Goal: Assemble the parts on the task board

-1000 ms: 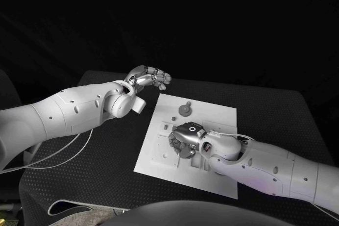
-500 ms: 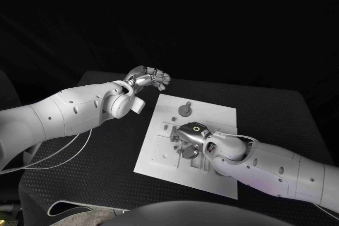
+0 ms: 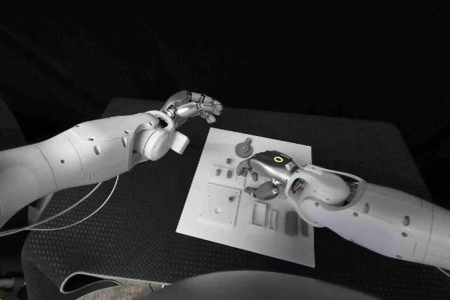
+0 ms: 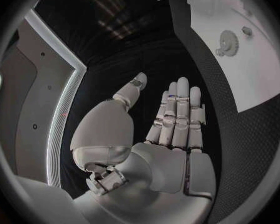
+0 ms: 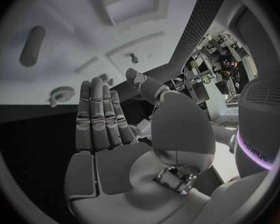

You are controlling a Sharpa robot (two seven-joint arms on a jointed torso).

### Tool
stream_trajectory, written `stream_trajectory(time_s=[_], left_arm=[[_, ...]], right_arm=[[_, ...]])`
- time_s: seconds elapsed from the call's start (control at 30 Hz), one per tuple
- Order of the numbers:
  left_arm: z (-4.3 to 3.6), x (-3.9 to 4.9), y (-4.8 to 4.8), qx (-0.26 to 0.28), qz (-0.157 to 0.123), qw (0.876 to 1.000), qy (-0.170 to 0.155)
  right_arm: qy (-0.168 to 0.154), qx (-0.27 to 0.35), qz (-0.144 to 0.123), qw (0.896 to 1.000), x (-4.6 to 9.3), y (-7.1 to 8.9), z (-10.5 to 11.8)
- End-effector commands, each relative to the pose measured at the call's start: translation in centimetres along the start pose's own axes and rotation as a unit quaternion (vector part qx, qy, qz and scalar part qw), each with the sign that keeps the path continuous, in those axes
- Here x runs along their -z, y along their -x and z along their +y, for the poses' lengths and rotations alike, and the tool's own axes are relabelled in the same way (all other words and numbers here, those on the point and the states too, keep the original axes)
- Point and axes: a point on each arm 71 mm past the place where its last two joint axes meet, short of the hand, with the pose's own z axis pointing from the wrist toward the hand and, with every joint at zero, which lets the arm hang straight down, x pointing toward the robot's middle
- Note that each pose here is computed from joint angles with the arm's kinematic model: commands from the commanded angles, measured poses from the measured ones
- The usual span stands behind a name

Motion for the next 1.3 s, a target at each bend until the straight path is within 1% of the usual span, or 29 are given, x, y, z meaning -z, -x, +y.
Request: stream_trajectory(time_s=[0.03,0.1,0.13,0.2,0.3,0.33,0.4,0.5,0.63,0.77,0.93,1.07,1.13,1.2,1.3], left_arm=[[-0.18,0.02,-0.05,0.005,0.006,1.0,-0.005],[-0.18,0.06,-0.01,0.005,0.006,1.0,-0.006],[-0.18,0.06,0.01,0.005,0.005,1.0,-0.006],[-0.18,0.06,0.03,0.005,0.005,1.0,-0.006],[-0.18,0.06,0.02,0.005,0.005,1.0,-0.006],[-0.18,0.05,0.0,0.005,0.005,1.0,-0.007],[-0.19,0.05,-0.01,0.005,0.006,1.0,-0.007],[-0.18,0.08,0.02,0.005,0.005,1.0,-0.007],[-0.18,0.11,0.08,0.004,0.004,1.0,-0.007],[-0.17,0.11,0.09,0.004,0.004,1.0,-0.007],[-0.19,0.08,0.02,0.005,0.005,1.0,-0.007],[-0.19,0.06,-0.03,0.005,0.006,1.0,-0.007],[-0.19,0.05,-0.04,0.005,0.006,1.0,-0.007],[-0.18,0.09,0.04,0.005,0.005,1.0,-0.007],[-0.16,0.11,0.11,0.004,0.004,1.0,-0.007]], right_arm=[[-0.019,-0.047,-0.013,0.999,0.5,1.5,-0.7],[-0.027,-0.044,-0.023,0.998,1.1,2.7,-1.5],[-0.036,-0.043,-0.027,0.998,1.4,3.6,-2.2],[-0.05,-0.038,-0.03,0.998,2.0,4.4,-3.4],[-0.07,-0.026,-0.017,0.997,2.8,4.9,-5.2],[-0.078,-0.021,-0.008,0.997,3.1,4.9,-5.7],[-0.091,-0.012,0.007,0.996,3.5,4.7,-6.7],[-0.099,-0.002,0.025,0.995,3.8,4.5,-7.3],[-0.1,0.009,0.037,0.994,3.9,4.0,-7.7],[-0.099,0.011,0.052,0.994,4.1,3.0,-7.7],[-0.093,0.012,0.063,0.994,4.1,1.9,-7.3],[-0.091,0.014,0.073,0.993,4.1,1.3,-7.2],[-0.091,0.015,0.085,0.992,4.2,1.0,-7.1],[-0.09,0.015,0.091,0.992,4.3,0.6,-7.1],[-0.086,0.015,0.092,0.992,4.3,0.4,-6.9]])
